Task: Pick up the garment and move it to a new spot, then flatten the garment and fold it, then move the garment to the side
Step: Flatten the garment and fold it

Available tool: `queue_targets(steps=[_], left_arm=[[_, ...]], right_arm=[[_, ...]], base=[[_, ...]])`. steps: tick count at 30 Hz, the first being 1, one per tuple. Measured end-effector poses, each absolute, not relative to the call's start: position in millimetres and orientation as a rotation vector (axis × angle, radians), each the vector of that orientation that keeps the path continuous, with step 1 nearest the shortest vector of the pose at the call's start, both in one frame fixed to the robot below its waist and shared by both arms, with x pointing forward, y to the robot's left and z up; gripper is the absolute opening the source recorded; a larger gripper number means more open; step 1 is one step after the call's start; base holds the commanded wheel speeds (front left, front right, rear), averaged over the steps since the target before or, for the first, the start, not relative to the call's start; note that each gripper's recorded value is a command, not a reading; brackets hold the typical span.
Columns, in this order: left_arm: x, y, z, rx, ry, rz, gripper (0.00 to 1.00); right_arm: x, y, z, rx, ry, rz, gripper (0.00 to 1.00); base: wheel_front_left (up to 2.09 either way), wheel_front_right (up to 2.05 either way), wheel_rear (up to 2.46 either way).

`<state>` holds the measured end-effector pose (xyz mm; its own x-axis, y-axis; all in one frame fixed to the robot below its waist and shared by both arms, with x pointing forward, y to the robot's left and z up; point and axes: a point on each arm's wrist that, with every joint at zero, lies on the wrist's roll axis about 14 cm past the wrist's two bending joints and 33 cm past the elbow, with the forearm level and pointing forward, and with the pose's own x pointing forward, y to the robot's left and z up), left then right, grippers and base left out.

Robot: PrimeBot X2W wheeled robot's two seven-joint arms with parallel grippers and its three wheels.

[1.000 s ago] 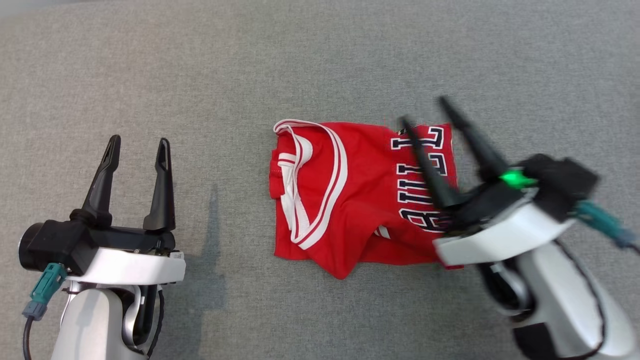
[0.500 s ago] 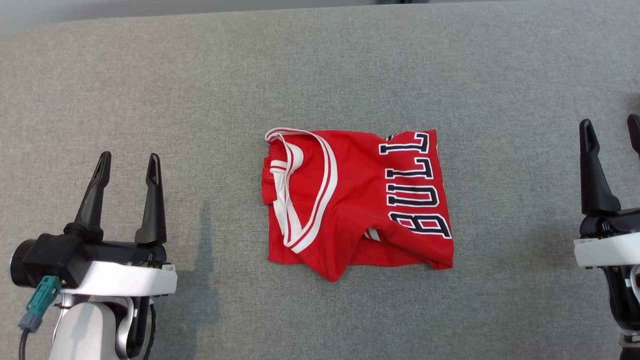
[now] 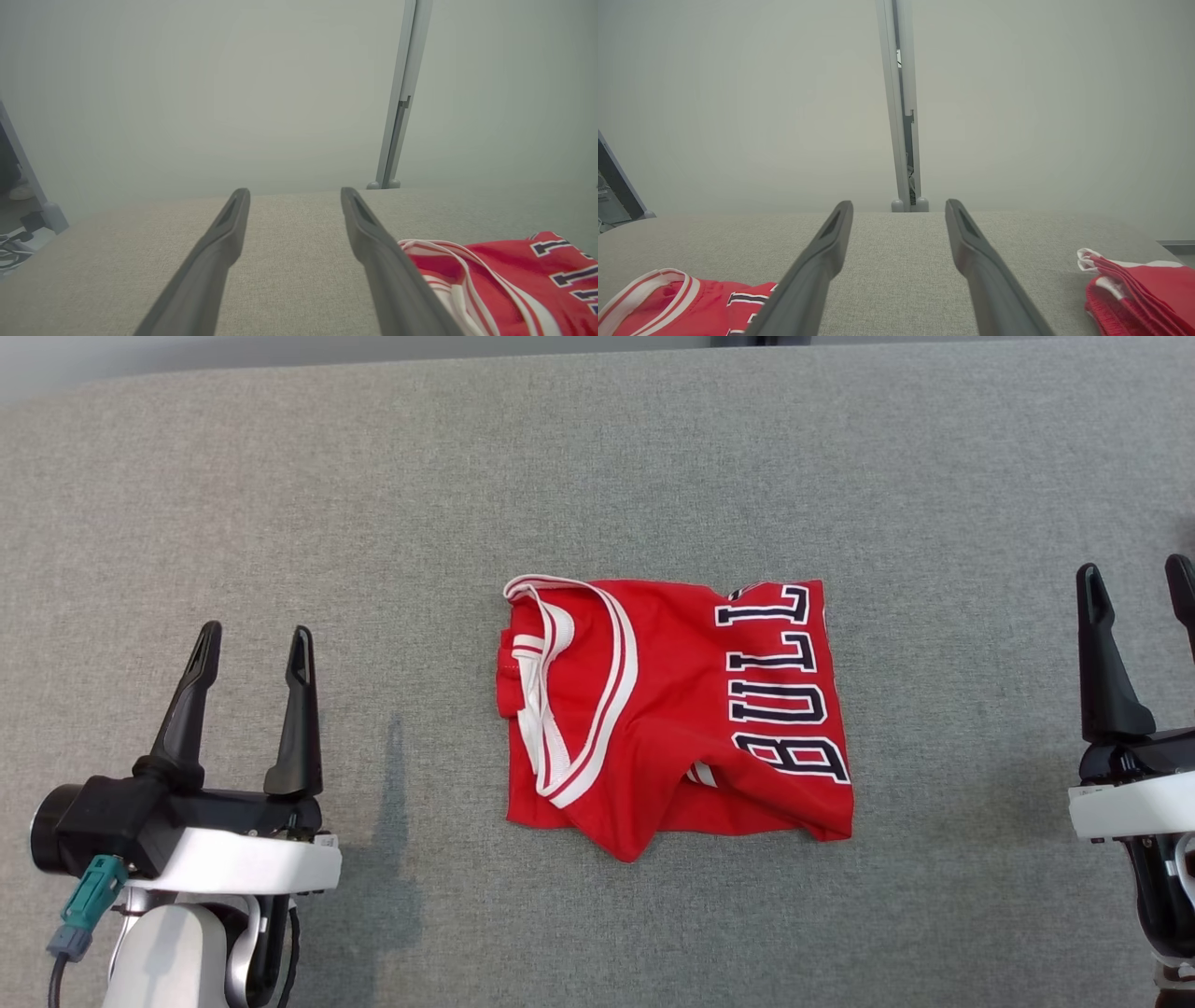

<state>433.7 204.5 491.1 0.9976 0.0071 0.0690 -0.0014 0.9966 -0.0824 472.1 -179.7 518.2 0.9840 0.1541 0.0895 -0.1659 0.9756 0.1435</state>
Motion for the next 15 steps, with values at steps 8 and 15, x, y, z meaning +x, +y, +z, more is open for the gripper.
queue_targets(steps=[8,15], left_arm=[[432.6,204.6,491.5,-0.082,-0.070,0.009,1.00],[432.0,205.0,488.0,-0.092,-0.060,0.016,1.00]], right_arm=[[473.9,-147.9,507.6,0.161,-0.018,0.258,0.00],[472.8,-63.5,496.9,0.213,0.035,0.493,0.00]], base=[[0.00,0.00,0.00],[0.00,0.00,0.00]])
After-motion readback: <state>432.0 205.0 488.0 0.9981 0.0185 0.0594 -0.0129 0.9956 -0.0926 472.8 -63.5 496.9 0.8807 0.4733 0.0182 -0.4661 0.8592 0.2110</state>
